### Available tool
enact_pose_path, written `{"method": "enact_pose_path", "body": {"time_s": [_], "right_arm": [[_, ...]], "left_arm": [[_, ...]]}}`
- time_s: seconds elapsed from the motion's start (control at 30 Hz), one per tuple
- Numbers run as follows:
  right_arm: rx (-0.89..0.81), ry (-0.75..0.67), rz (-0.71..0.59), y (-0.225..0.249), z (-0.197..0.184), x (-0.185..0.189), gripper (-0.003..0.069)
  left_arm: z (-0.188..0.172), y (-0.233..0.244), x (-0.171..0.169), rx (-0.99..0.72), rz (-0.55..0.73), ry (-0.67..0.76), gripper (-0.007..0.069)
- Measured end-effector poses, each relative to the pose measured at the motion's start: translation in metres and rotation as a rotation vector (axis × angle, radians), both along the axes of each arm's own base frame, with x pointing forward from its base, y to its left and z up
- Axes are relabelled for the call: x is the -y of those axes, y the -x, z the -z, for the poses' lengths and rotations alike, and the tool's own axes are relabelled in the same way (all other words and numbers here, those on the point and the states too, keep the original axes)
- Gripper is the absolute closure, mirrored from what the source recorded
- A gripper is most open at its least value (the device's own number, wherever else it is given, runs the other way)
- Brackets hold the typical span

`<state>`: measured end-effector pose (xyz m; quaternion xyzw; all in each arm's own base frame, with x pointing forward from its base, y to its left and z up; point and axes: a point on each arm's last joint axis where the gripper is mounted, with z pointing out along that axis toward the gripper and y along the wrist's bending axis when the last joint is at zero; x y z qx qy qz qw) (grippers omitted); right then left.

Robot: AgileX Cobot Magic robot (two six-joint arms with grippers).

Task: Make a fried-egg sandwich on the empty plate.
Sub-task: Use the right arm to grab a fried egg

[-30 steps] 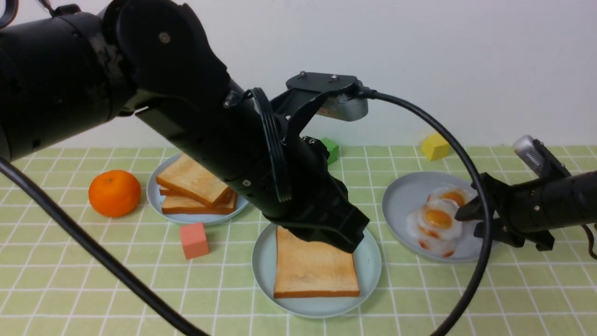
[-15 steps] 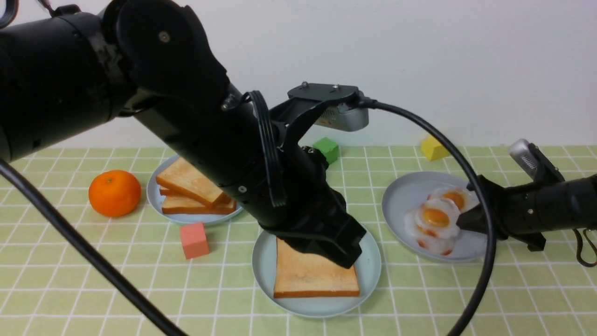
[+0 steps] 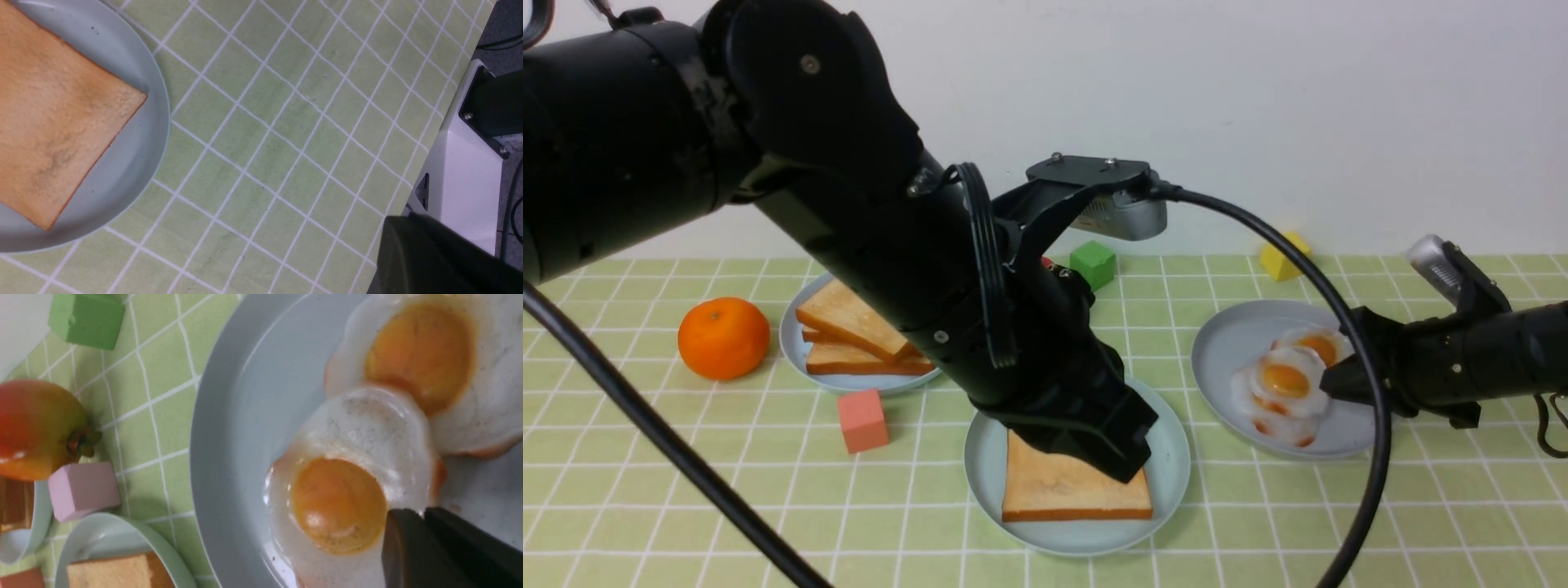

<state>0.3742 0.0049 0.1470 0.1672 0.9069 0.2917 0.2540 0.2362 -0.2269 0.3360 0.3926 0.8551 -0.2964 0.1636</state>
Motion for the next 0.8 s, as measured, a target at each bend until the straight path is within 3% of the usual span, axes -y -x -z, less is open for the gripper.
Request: {"method": "enact_pose_path", "body": {"time_s": [0.1,0.27,0.43,0.8], "right_arm": [[0.011,0.010,-0.015,0.000,-0.001,0.000,0.0447],[0.019,-0.006,0.032,-0.002,-0.002,0.001,0.0365],[0.034,-0.041,0.106,-0.007,0.000,0.003,0.0369],[-0.019,-0.104,0.102,-0.012,0.028,0.000,0.0465]], "left_arm": [[0.000,0.000,0.000,0.000,0.000,0.000,0.0638],[0.000,-0.001,0.000,0.008,-0.002,-0.003,0.0638],[0.000,-0.002,0.000,0.022,-0.013,0.005,0.0638],[0.000,-0.003,0.000,0.030,-0.017,0.004,0.0635]]}}
